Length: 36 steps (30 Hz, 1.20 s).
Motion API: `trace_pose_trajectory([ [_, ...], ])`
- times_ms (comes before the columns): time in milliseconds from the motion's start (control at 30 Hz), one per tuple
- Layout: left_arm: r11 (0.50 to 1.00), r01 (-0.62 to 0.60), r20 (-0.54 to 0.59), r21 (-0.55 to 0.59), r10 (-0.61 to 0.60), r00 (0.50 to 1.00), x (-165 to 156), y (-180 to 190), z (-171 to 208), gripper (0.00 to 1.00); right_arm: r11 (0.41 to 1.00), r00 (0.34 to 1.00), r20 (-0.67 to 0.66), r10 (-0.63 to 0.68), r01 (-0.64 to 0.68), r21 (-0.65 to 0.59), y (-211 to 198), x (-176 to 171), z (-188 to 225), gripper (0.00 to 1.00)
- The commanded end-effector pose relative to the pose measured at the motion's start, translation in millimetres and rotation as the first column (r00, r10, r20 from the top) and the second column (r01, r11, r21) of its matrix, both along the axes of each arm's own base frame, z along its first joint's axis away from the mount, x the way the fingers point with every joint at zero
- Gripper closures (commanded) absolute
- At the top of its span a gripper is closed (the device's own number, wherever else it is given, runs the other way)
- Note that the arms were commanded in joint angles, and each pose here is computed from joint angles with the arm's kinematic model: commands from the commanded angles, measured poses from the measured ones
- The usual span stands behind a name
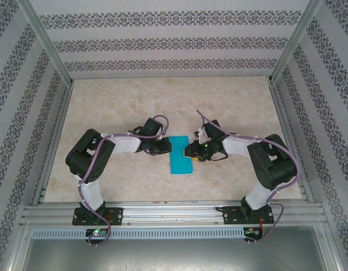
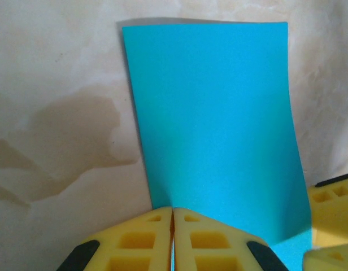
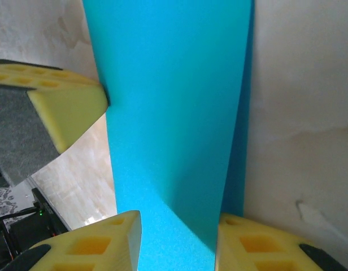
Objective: Fold a paper plane with a square sheet of paper (fold left side to right side)
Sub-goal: Fold the triangle a second time at the center of the table.
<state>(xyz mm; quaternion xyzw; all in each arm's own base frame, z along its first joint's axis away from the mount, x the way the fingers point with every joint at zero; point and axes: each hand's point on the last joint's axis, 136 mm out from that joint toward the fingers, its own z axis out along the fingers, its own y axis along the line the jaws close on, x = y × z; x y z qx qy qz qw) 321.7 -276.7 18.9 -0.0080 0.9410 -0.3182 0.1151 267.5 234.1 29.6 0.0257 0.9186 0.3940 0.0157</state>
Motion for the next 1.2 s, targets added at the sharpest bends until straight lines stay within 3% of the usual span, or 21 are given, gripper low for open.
trace_pose_trajectory([
  [0,0.998,0.018,-0.054,0.059,-0.015,0.998,-21,7,-15,0.9,0.999,0.999,0.036,0.023,-0.024,0.03,5,11,6,0.64],
  [167,0.998,0.02,-0.038,0.054,-0.018,0.999,-19,7,-9,0.88,1.0,1.0,0.018,0.022,-0.022,0.006,1,11,-4,0.7],
  [467,0.998,0.033,0.054,0.049,-0.036,0.998,-12,8,24,0.73,1.0,1.0,0.017,0.011,-0.011,0.003,-1,7,1,0.95],
  [667,0.991,0.113,0.18,0.074,-0.124,0.976,-29,5,58,0.61,1.0,1.0,0.002,-0.019,0.019,0.02,1,3,13,0.94],
  [833,0.937,0.261,0.259,0.232,-0.318,0.912,-71,-8,69,0.48,0.999,0.999,-0.023,-0.037,0.037,0.003,-1,0,17,0.94],
  [1167,0.815,0.391,0.324,0.428,-0.542,0.775,-121,-55,71,0.3,0.999,0.998,-0.048,-0.047,0.046,-0.014,-2,-3,19,0.94],
])
